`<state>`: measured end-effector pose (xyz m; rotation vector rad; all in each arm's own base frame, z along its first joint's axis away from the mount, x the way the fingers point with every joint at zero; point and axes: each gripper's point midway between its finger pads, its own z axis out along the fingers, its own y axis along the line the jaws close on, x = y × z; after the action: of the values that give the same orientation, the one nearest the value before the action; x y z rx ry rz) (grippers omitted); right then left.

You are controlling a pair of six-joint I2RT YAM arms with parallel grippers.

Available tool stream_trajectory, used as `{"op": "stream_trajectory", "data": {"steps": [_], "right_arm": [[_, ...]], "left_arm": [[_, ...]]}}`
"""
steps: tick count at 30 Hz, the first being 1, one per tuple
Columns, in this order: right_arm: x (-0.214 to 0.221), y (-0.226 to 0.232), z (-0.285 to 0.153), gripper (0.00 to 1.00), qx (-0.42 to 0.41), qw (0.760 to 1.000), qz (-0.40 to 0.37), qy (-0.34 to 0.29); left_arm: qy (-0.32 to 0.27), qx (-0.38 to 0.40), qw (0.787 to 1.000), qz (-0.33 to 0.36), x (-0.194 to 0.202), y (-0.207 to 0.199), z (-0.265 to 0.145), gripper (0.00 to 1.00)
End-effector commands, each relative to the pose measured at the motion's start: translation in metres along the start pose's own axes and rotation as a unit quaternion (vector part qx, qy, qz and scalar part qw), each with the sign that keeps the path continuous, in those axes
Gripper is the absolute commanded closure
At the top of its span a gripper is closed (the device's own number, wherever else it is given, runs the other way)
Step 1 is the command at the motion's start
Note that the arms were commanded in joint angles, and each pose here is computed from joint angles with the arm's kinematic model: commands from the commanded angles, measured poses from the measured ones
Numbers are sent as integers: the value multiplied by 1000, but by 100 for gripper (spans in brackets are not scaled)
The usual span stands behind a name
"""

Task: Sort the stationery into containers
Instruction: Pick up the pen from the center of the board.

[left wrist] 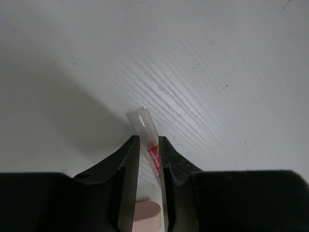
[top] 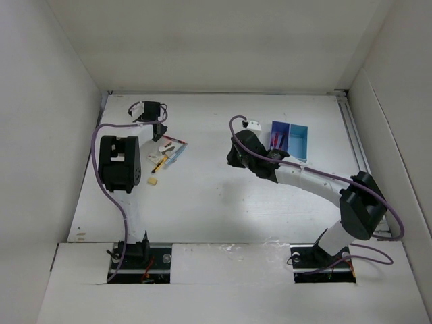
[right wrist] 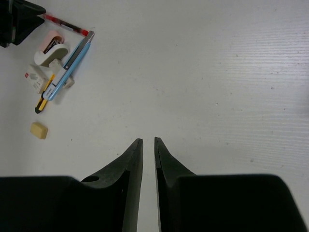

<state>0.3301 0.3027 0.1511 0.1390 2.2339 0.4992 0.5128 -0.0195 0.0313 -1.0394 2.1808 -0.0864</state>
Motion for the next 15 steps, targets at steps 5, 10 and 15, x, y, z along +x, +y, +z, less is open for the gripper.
{"op": "stream_trajectory", "data": {"steps": [5,10,15], "right_arm": [[-17,12,-6,77,-22,999,8,-24],[-17,12,-6,76,-22,999,8,-24],[-20,14,-9,76,-25,999,10,-27]], "left_arm": [[6,-9,999,33,0,2,2,84],[-12,-29,998,60,-3,1,4,77],[-5,-34,997,76,6,-2,4,91]]}}
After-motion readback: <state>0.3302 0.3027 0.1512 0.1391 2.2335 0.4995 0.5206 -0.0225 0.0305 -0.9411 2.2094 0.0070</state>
